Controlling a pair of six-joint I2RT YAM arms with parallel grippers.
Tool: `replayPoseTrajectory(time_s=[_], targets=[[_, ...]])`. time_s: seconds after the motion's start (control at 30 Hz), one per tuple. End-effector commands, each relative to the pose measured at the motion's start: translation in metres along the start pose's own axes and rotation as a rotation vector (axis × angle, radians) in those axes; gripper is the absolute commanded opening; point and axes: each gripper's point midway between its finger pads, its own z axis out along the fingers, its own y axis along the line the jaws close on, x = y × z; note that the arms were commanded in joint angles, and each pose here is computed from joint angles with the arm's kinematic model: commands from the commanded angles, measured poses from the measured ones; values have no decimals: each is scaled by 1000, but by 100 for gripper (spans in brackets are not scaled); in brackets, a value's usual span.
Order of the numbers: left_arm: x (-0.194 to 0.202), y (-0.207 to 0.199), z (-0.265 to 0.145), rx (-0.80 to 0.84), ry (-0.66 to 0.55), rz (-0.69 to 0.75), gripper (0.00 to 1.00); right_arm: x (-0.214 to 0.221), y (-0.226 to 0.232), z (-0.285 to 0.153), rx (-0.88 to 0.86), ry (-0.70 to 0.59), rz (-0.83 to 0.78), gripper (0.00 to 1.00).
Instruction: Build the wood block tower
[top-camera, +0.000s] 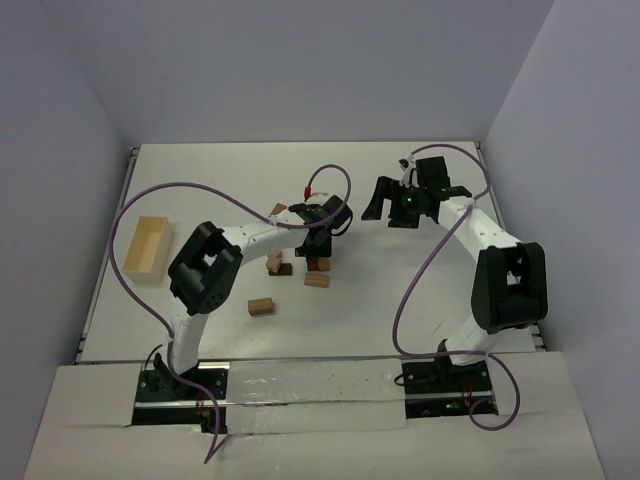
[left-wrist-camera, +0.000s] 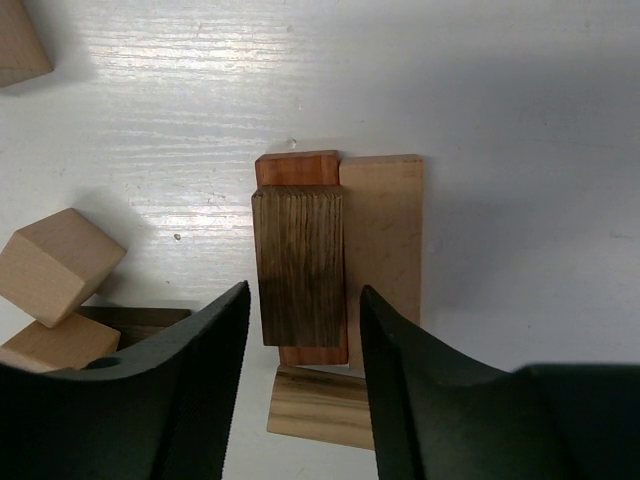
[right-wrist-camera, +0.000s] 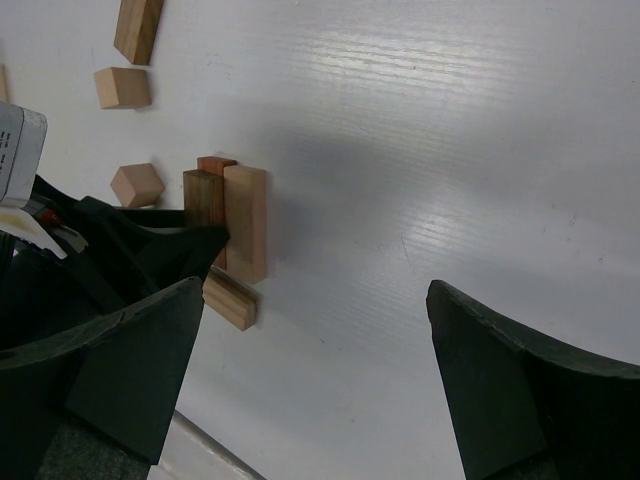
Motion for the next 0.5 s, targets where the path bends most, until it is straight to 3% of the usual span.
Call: replayPoseTrajectory(time_s=[0.0, 0.23, 0.47], targets=[[-13, -11, -6, 24, -30, -4, 58, -9, 8, -7, -29, -40, -17, 100], [-35, -17, -29, 83, -78, -10, 64, -11, 14, -12, -48, -58, -43, 100], [-91, -19, -110, 360, -301, 23, 80, -9, 26, -28, -94, -84, -125, 100]])
